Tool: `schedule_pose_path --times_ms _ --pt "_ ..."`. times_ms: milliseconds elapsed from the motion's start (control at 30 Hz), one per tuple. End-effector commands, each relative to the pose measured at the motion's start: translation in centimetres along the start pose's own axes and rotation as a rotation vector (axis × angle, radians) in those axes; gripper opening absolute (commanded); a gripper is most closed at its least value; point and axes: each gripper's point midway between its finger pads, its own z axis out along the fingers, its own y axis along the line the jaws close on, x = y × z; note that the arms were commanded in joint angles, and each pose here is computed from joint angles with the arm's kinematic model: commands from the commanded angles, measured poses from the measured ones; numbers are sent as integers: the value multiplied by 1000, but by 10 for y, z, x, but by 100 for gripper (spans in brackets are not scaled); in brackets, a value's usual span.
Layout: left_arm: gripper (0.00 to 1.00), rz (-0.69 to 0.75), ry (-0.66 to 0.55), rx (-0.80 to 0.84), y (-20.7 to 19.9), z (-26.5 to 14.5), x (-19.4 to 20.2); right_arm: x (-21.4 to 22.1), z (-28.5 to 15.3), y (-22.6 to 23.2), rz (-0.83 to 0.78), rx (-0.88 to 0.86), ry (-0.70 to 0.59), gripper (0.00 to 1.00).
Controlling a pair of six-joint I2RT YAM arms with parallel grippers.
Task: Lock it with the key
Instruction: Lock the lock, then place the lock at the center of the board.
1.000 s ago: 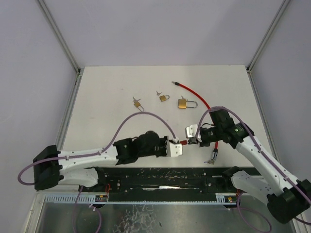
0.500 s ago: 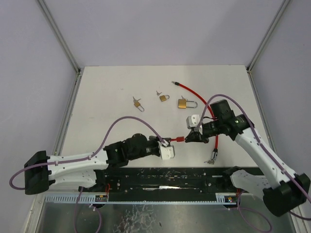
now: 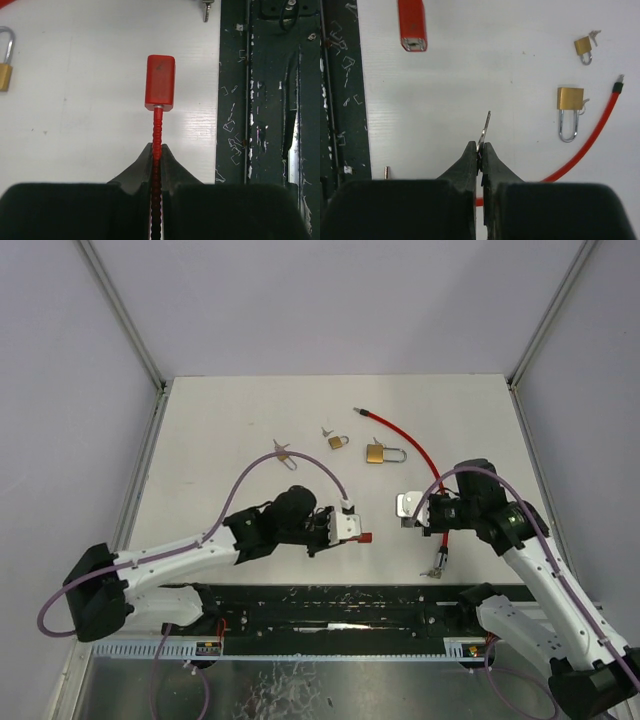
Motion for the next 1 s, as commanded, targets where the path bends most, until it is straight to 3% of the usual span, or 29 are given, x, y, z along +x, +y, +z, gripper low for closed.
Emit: schedule_pose_path --times_ms 0,100,200,300,467,567,733,967 --pt "0 -17 -149 -233 28 -31 -22 5 11 -21 192 77 -7 0" --pt "1 -131 -222 -289 40 -40 -25 4 29 -28 341 80 -63 0" --pt "0 -313 -207 -278 47 -32 -14 -5 45 -30 469 33 -154 0" --pt "0 -478 -198 -210 49 -23 -3 -7 52 -33 579 5 -188 0" --pt "0 -749 -307 -139 63 -27 13 2 69 -28 717 7 -231 0" --pt "0 -850 -338 -230 84 -36 23 7 75 -27 760 17 -226 0" --pt "0 -1029 -318 -522 124 -55 57 7 77 -27 781 6 -230 1" --pt "0 -1091 -391 -754 144 -91 70 8 76 -26 787 14 -234 1"
